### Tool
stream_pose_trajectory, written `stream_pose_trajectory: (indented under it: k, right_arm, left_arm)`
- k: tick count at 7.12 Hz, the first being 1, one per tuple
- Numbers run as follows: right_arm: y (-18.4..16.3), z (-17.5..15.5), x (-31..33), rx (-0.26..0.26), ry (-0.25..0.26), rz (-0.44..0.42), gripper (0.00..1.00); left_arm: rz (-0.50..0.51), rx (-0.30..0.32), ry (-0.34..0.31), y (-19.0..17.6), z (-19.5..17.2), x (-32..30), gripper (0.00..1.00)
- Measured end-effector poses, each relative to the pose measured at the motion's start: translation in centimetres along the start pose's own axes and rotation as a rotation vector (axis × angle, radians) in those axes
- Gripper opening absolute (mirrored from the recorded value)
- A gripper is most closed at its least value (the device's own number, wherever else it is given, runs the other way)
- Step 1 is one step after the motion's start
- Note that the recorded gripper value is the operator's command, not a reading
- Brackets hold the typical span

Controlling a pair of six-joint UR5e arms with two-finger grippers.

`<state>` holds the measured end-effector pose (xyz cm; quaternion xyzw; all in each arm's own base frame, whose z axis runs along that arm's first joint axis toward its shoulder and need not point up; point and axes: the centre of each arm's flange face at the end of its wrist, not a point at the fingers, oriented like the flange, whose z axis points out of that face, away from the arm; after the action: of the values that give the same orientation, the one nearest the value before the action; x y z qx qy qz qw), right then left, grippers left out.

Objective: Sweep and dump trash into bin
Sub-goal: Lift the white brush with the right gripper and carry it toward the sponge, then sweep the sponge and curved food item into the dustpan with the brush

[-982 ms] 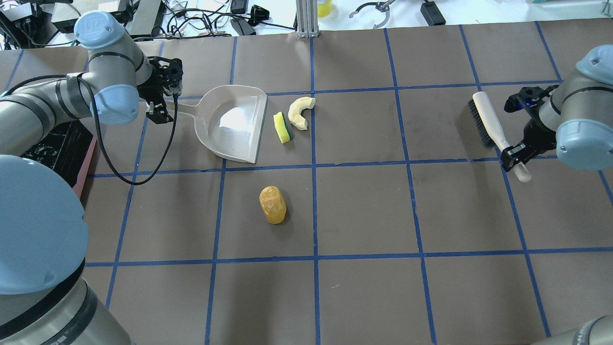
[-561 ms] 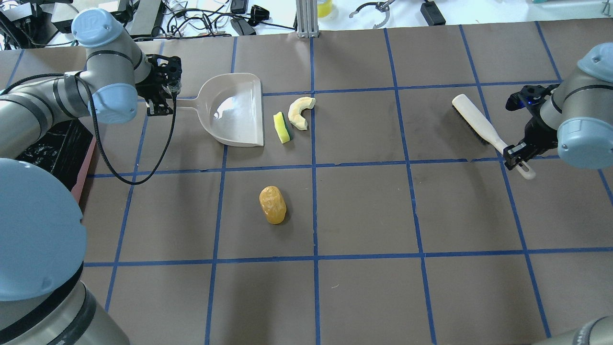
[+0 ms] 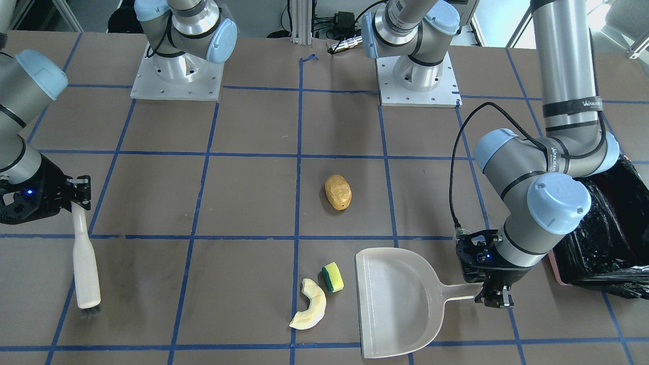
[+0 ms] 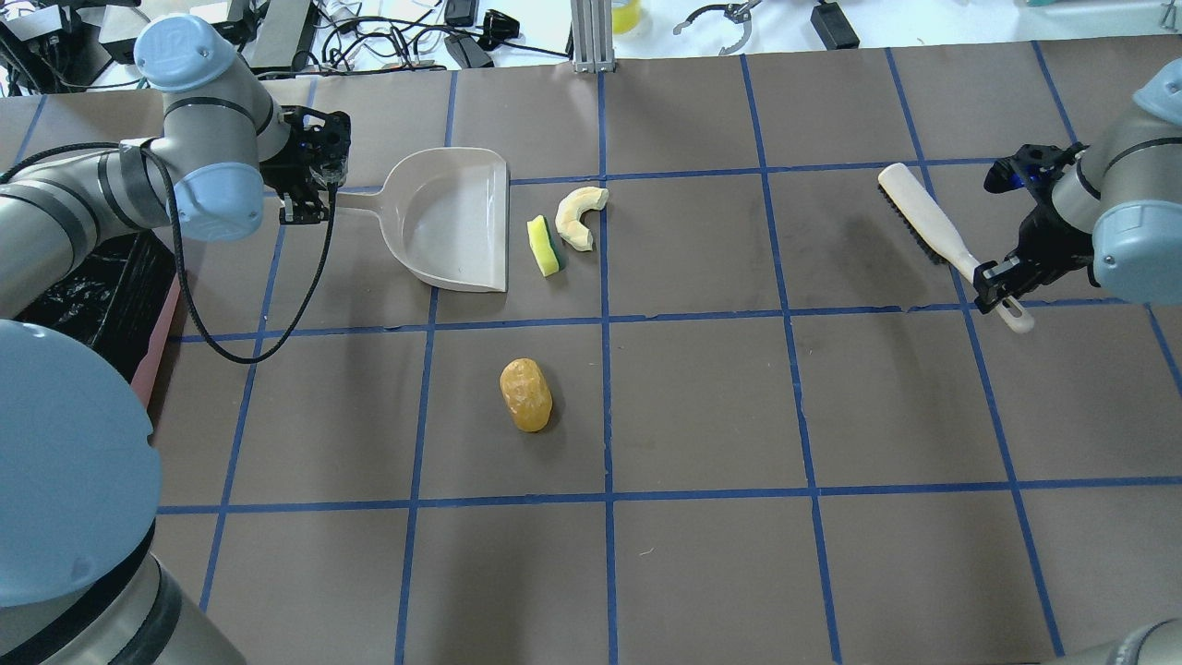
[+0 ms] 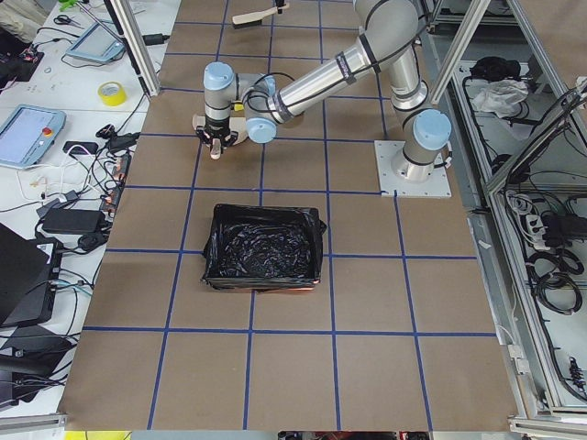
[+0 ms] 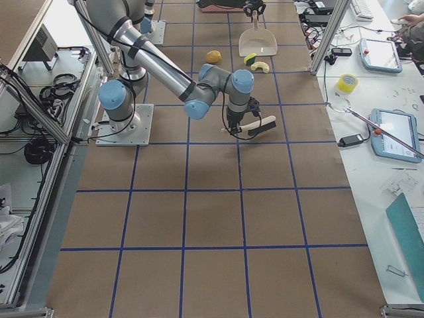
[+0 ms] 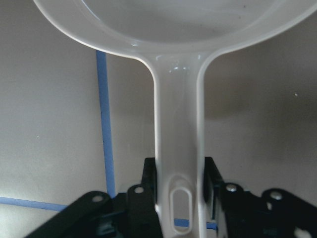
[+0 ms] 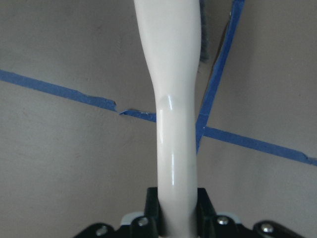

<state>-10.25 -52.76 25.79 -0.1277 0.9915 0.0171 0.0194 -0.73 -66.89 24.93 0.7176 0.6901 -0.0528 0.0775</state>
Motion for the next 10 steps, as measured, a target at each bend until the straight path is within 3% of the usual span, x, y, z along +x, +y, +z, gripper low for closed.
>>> stream_pose_trajectory:
  k: [3, 6, 8, 10]
  right_arm:
    - [-1.9, -3.7, -4.3, -0.002, -0.115, 0.229, 0.0]
    - [-6.5, -5.4, -15.4, -0.015, -0.19, 0.375, 0.0]
    - [-11.0, -3.7, -22.3, -0.009, -0.253, 0.439, 0.0]
    - [-14.9, -0.1, -27.4, 0.009, -0.28, 0.483, 0.0]
  left_arm:
    - [0.024, -0.001, 0.018, -0.2, 0.4, 1.0, 0.0]
    - [0.018, -0.001, 0.017, -0.3, 0.5, 0.8, 0.0]
    - [0.023, 0.001, 0.021, -0.3, 0.7, 0.8, 0.0]
    - [0.026, 0.001, 0.021, -0.3, 0.7, 0.8, 0.0]
